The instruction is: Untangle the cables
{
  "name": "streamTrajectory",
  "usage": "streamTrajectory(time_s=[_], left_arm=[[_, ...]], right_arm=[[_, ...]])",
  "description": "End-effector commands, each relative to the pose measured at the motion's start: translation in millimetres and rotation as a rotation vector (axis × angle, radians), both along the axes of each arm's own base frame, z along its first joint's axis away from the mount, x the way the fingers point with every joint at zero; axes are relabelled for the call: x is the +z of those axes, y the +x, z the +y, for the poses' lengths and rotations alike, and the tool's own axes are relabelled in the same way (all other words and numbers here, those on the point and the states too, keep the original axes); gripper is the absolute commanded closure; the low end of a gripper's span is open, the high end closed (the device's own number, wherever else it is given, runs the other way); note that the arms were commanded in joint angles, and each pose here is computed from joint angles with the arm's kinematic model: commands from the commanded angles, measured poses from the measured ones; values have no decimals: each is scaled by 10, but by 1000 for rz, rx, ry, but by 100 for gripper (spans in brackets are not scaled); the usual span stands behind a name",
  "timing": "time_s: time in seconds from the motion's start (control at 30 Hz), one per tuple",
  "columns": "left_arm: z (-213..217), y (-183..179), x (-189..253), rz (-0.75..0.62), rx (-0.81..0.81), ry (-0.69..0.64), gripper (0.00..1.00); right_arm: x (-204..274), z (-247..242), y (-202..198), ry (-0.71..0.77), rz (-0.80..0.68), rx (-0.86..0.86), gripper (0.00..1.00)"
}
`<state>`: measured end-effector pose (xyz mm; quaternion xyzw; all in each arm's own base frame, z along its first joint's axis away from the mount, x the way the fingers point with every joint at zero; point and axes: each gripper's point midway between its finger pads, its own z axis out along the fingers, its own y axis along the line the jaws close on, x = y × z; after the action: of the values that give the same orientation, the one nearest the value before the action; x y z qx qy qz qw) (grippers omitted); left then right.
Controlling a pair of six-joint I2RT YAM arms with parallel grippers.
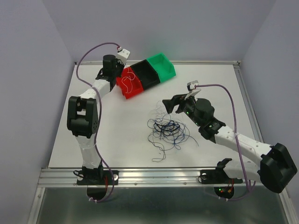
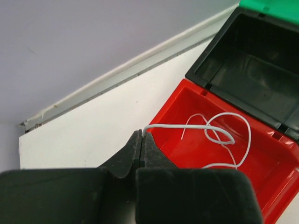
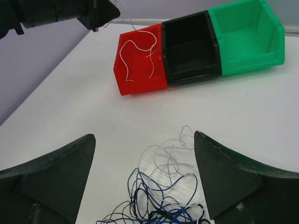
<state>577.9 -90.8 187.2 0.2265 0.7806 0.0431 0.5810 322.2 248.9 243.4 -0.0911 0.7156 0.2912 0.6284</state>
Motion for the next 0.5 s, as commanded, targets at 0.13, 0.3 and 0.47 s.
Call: streamTrajectory(time_s=[0.13, 0.3, 0.47], left_arm=[[-110, -35, -322, 123, 31, 185, 100], [-180, -20, -787, 295, 23, 206, 100], [-138, -32, -935, 358, 42, 243, 100]], right_arm=[[45, 8, -49, 18, -22, 13, 9], [45, -2, -58, 19, -24, 10, 9], [46, 5, -63, 22, -22, 16, 9]])
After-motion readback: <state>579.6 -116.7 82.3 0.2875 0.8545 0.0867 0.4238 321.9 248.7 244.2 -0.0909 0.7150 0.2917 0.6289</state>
